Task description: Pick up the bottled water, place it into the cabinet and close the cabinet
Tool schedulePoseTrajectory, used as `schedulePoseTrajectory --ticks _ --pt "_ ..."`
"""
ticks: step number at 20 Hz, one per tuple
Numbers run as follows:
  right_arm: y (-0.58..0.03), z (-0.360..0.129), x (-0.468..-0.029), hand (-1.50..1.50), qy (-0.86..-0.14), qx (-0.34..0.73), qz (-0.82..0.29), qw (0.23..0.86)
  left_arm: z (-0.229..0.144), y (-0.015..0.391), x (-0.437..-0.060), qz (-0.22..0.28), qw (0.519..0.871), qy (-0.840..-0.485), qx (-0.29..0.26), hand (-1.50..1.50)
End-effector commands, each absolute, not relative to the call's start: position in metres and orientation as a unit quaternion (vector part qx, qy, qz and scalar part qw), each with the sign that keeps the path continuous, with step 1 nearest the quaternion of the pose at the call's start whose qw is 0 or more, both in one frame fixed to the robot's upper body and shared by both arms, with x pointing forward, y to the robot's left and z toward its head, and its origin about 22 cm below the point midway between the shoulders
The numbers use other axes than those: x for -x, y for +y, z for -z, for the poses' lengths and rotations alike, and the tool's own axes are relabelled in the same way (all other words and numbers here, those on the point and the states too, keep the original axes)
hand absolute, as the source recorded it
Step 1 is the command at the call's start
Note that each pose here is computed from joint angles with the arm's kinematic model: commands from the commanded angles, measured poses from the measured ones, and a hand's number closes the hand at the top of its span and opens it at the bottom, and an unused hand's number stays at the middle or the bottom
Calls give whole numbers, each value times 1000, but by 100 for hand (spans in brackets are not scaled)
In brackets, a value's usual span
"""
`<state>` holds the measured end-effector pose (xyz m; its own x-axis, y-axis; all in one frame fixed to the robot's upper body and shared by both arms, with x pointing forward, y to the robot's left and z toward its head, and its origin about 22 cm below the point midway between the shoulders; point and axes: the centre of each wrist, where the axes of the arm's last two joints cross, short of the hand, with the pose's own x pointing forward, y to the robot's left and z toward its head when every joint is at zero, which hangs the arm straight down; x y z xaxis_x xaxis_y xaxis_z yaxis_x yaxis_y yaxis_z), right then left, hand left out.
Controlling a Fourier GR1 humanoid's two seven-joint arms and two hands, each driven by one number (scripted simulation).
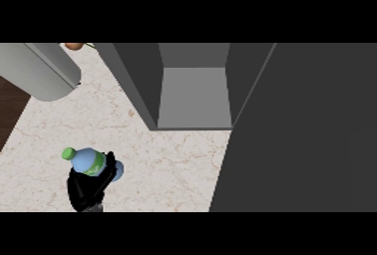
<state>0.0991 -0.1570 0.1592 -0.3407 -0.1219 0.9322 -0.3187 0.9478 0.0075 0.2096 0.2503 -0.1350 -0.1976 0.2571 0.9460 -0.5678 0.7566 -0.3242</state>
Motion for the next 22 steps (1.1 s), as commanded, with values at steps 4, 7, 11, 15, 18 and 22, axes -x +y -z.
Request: schedulePoseTrajectory --ticks 4,7,11,15,18,22 --pt "-157 -172 -86 -150 -829 -122 -100 537 135 245 -217 -287 617 -731 -46 150" --pt "-155 -173 -99 -150 -836 -121 -98 526 138 236 -212 -189 638 -746 25 150" --pt "-161 -178 -84 -150 -832 -125 -93 532 123 256 -224 -140 621 -770 50 150" --pt "-164 -175 -85 -150 -836 -119 -87 529 115 235 -232 -115 626 -769 57 150" --pt "-164 -179 -82 -150 -827 -121 -94 541 96 225 -216 -121 638 -755 91 150" --pt "-163 -178 -83 -150 -829 -119 -91 538 83 207 -211 -131 638 -750 114 150"
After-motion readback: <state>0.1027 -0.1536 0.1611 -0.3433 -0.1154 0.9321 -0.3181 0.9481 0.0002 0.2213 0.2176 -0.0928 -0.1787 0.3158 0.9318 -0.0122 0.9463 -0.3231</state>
